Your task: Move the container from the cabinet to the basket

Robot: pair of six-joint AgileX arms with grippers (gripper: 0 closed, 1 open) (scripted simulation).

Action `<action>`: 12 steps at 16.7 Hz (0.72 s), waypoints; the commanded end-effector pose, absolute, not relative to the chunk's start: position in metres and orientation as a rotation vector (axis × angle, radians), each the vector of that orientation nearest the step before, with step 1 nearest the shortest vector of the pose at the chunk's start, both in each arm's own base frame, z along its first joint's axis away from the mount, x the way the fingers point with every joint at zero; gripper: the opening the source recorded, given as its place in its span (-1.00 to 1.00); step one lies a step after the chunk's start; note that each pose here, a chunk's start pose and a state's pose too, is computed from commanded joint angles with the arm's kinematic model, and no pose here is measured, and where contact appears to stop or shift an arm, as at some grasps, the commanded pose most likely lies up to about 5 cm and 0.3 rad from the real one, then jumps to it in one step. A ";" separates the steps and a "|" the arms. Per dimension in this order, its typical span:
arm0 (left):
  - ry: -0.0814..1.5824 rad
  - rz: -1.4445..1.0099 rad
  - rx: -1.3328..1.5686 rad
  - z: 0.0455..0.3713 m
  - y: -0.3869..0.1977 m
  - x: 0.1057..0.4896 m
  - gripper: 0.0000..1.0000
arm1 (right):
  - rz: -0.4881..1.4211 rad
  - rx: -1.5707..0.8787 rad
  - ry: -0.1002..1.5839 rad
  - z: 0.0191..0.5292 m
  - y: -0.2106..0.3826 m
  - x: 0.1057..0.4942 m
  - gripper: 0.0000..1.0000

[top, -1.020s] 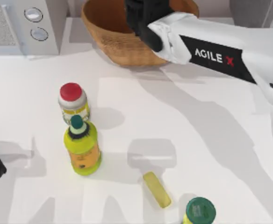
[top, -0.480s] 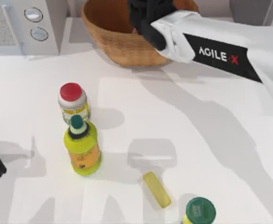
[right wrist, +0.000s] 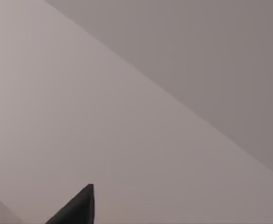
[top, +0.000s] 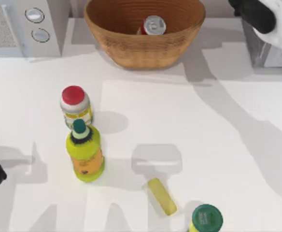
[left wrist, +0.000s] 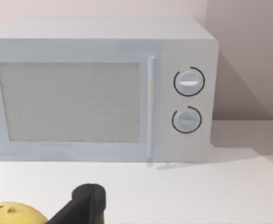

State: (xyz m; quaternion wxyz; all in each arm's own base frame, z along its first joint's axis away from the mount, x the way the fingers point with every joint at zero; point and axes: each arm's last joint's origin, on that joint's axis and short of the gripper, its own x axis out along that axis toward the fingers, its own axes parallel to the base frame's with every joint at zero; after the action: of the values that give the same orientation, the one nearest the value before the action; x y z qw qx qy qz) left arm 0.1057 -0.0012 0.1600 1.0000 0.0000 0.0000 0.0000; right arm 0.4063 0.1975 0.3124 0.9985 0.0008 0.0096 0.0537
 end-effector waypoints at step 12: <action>0.000 0.000 0.000 0.160 -0.001 0.106 1.00 | 0.080 0.009 -0.021 0.257 0.015 0.138 1.00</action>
State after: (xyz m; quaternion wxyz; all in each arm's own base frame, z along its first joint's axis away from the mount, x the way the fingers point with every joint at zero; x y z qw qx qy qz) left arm 0.1057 -0.0012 0.1600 1.0000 0.0000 0.0000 0.0000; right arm 0.1375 0.0154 0.2573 0.9991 0.0047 -0.0107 0.0400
